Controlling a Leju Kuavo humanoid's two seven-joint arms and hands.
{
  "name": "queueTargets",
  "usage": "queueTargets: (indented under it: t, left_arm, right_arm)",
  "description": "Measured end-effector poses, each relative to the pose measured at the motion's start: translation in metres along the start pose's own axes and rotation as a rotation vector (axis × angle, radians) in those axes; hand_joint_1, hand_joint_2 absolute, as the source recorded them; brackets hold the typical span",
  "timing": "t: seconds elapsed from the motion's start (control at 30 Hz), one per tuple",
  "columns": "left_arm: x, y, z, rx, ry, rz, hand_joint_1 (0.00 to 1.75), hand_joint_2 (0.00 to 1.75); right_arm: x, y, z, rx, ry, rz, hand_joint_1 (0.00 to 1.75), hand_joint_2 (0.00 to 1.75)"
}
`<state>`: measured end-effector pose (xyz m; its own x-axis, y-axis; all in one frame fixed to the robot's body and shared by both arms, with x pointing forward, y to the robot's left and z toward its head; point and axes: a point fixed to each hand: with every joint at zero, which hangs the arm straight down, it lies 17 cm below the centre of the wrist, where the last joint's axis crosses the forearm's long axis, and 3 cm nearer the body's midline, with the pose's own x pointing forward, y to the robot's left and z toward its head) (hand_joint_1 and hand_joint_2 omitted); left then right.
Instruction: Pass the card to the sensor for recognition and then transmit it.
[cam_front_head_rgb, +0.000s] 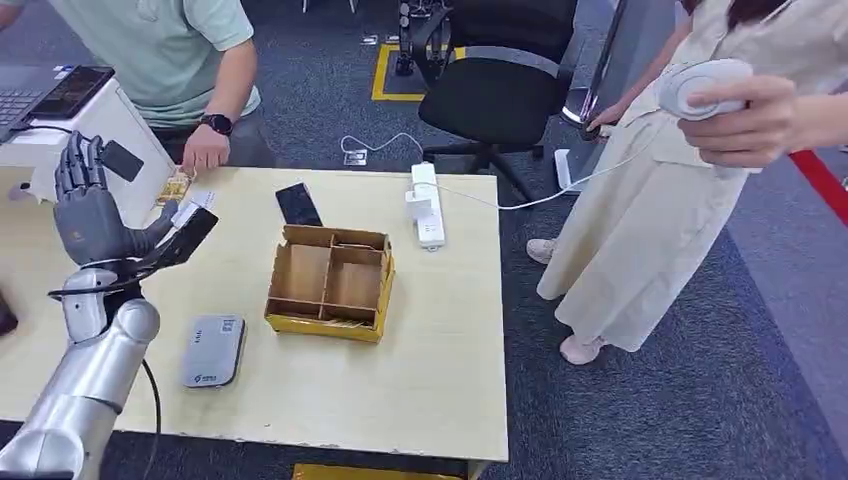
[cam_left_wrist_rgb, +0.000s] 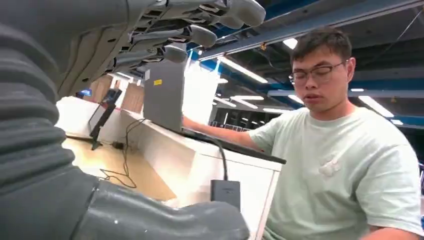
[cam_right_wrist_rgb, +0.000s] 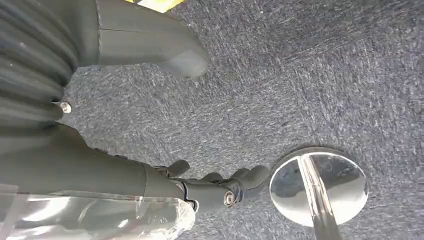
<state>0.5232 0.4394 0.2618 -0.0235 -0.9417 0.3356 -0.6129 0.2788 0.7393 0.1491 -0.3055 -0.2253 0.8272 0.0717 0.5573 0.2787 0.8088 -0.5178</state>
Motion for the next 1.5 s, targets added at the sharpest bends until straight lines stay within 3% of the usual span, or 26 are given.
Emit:
queueTargets:
  t: [0.4,0.77,0.97,1.23,1.5]
  left_arm:
    - [0.004,0.025,0.040,0.061,0.020,0.133,0.00,1.75]
    - [0.057,0.055,0.107,0.123,-0.012,0.325,0.00,1.75]
    - [0.073,0.077,0.126,0.179,-0.011,0.398,0.00,1.75]
    - [0.102,0.096,0.156,0.205,-0.042,0.341,0.00,1.75]
    - [0.105,0.100,0.163,0.218,-0.007,0.375,0.00,1.75]
  right_arm:
    - [0.005,0.001,-0.001,0.003,-0.013,0.010,0.00,1.75]
    - [-0.003,-0.002,0.002,-0.006,-0.002,0.019,0.00,1.75]
    - [-0.007,-0.003,0.004,-0.008,0.005,0.038,0.00,1.75]
    - [-0.005,0.008,0.011,0.040,-0.020,0.088,0.00,1.75]
    - [-0.005,0.009,0.013,0.045,-0.026,0.098,0.00,1.75]
